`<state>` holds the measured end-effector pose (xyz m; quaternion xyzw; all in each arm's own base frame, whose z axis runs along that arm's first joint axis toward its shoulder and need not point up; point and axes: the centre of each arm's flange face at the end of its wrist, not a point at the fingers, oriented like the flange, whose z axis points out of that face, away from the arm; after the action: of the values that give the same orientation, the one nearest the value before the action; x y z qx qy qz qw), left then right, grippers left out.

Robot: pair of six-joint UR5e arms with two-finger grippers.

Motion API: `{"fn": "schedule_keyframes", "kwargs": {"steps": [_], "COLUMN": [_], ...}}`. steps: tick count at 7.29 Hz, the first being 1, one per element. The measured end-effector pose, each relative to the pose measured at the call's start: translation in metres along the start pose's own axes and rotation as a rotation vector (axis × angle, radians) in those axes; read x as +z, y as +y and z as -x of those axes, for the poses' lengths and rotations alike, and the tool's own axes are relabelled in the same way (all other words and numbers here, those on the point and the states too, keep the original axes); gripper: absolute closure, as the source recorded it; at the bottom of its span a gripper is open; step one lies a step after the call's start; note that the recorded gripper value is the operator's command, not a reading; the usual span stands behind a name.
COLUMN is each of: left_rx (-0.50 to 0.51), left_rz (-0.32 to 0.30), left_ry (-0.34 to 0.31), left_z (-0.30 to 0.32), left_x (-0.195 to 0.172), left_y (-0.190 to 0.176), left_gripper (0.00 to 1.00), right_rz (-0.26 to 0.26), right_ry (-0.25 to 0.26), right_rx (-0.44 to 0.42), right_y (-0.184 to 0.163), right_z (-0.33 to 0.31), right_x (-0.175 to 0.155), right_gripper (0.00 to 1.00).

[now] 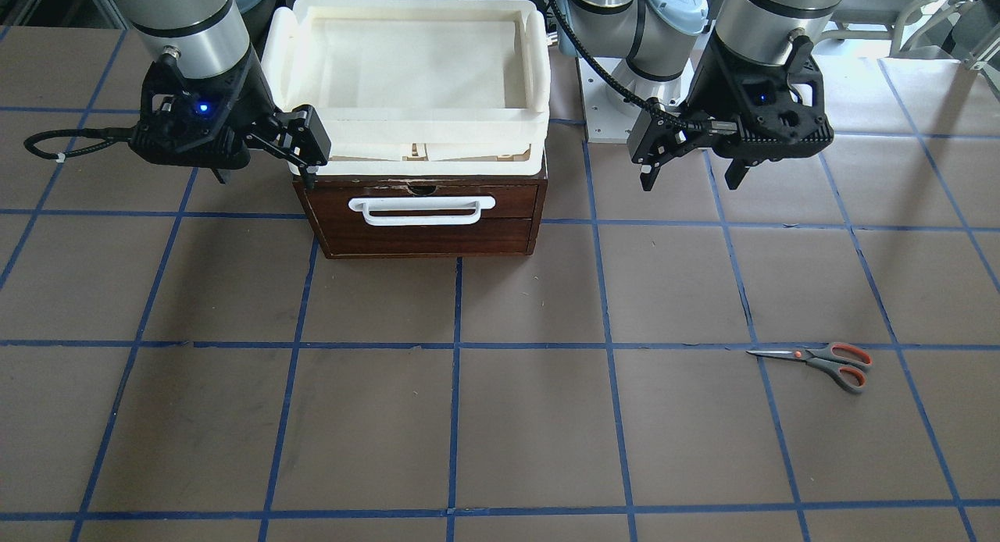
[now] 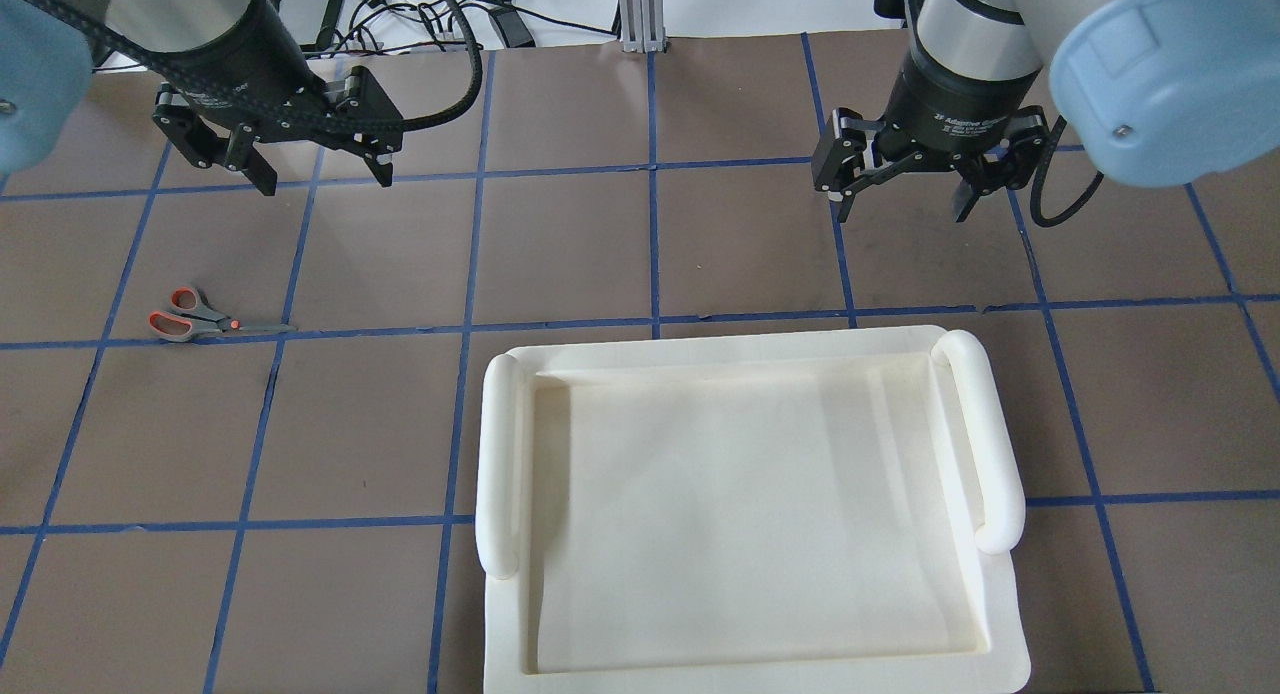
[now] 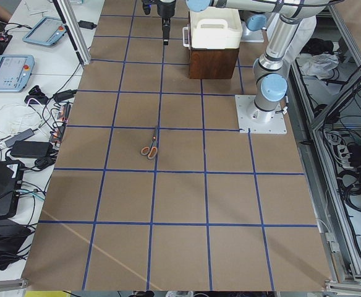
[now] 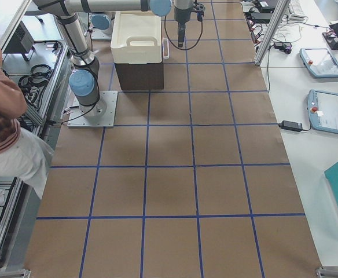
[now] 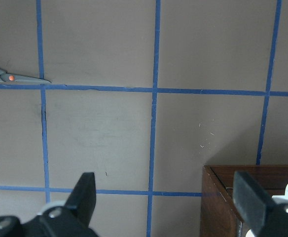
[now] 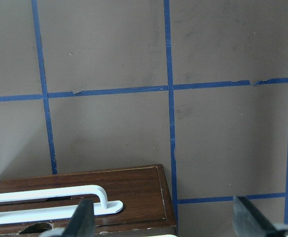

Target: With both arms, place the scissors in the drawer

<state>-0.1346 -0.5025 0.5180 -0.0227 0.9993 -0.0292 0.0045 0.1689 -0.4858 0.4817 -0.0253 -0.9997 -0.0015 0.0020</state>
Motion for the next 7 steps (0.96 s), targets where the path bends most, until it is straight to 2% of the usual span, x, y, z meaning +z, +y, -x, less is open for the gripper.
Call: {"fn": "schedule_keyframes", "kwargs": {"steps": [4, 5, 6, 7], "left_rx": [0.018, 0.092, 0.188, 0.261], "left_rz": [0.002, 0.000, -0.006, -0.016], "left_ry": [0.000, -0.001, -0.006, -0.014], "left_z": [0.001, 0.004, 0.008, 0.017], "left_x": [0.000, 0.000, 0.001, 0.004], "left_y": [0.001, 0.001, 0.001, -0.001], "left_gripper": [0.00, 0.00, 0.00, 0.00], "right_rz": [0.008, 0.024, 0.051, 0.080], "right_ry": [-0.012, -0.018, -0.024, -0.043], "right_rx": [-0.019, -0.076, -0.206, -0.372], "right_y": [-0.002, -0.004, -0.005, -0.006], "right_z": [0.003, 0.010, 0.028, 0.052], "right_x": [0.005, 0.012, 0.025, 0.041], "right_gripper": [0.00, 0.00, 0.00, 0.00]}}
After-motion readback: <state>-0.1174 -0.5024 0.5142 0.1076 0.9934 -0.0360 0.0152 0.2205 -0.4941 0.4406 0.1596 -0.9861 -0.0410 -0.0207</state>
